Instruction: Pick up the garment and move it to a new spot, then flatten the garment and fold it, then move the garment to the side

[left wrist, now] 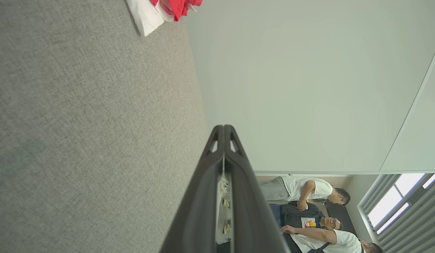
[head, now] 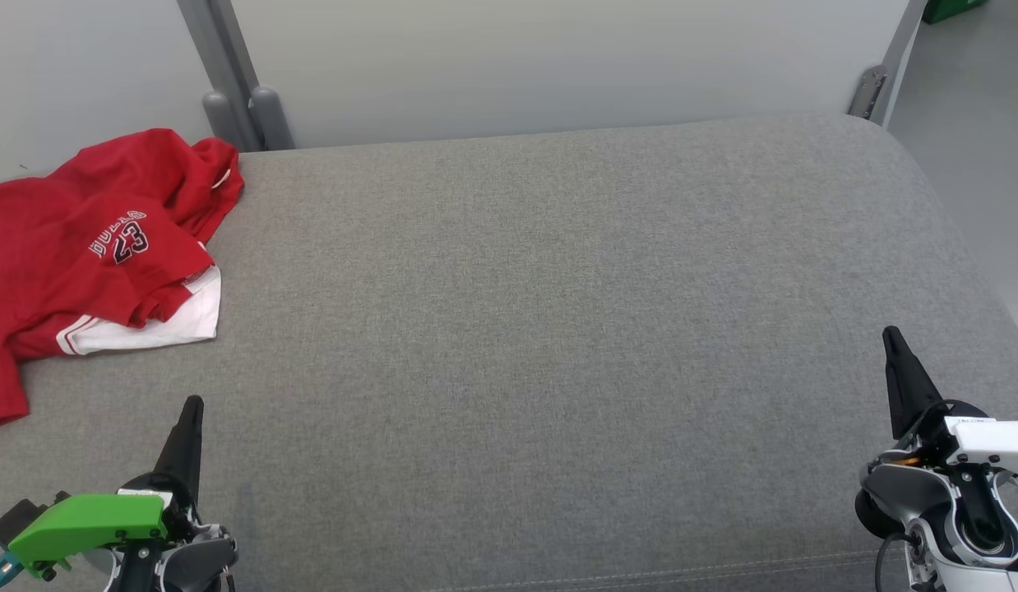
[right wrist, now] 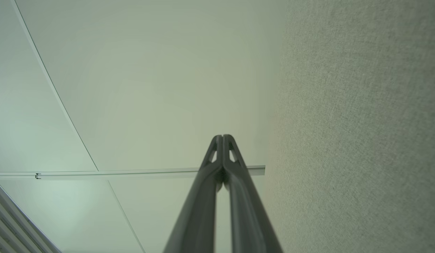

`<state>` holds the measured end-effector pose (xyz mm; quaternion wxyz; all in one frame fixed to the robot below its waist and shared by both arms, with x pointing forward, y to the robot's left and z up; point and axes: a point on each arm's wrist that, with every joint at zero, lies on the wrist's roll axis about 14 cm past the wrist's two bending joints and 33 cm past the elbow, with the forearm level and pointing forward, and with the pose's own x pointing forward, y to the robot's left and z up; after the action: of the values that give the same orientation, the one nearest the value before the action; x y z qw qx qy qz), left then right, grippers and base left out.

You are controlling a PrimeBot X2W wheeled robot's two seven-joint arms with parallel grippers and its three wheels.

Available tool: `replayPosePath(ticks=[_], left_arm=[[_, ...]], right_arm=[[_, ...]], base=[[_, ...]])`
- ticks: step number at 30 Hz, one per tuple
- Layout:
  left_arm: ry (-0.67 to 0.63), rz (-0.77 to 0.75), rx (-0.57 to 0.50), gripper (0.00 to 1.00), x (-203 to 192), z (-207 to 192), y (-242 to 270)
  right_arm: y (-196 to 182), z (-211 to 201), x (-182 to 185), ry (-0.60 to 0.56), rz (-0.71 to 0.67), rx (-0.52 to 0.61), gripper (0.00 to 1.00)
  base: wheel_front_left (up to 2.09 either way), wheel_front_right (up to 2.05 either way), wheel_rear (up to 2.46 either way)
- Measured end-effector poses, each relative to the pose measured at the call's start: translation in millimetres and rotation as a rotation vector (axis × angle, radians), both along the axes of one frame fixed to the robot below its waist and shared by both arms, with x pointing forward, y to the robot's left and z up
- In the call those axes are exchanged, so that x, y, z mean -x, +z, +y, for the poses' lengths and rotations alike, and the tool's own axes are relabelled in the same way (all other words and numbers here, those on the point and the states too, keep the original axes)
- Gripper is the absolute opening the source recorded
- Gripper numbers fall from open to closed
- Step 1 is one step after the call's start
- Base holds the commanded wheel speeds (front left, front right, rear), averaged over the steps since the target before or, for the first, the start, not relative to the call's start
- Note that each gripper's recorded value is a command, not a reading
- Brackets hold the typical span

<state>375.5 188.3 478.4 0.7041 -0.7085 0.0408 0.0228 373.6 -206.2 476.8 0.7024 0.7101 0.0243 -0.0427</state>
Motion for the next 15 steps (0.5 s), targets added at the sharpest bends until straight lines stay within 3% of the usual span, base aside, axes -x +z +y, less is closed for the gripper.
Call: replayPosePath(ticks=[15], left_arm=[[0.000,0.000,0.000,0.00,0.0,0.0,0.0]], right_arm=[[0.0,0.0,0.0,0.000,0.000,0.000,0.00]], base=[[0.00,0.00,0.00]])
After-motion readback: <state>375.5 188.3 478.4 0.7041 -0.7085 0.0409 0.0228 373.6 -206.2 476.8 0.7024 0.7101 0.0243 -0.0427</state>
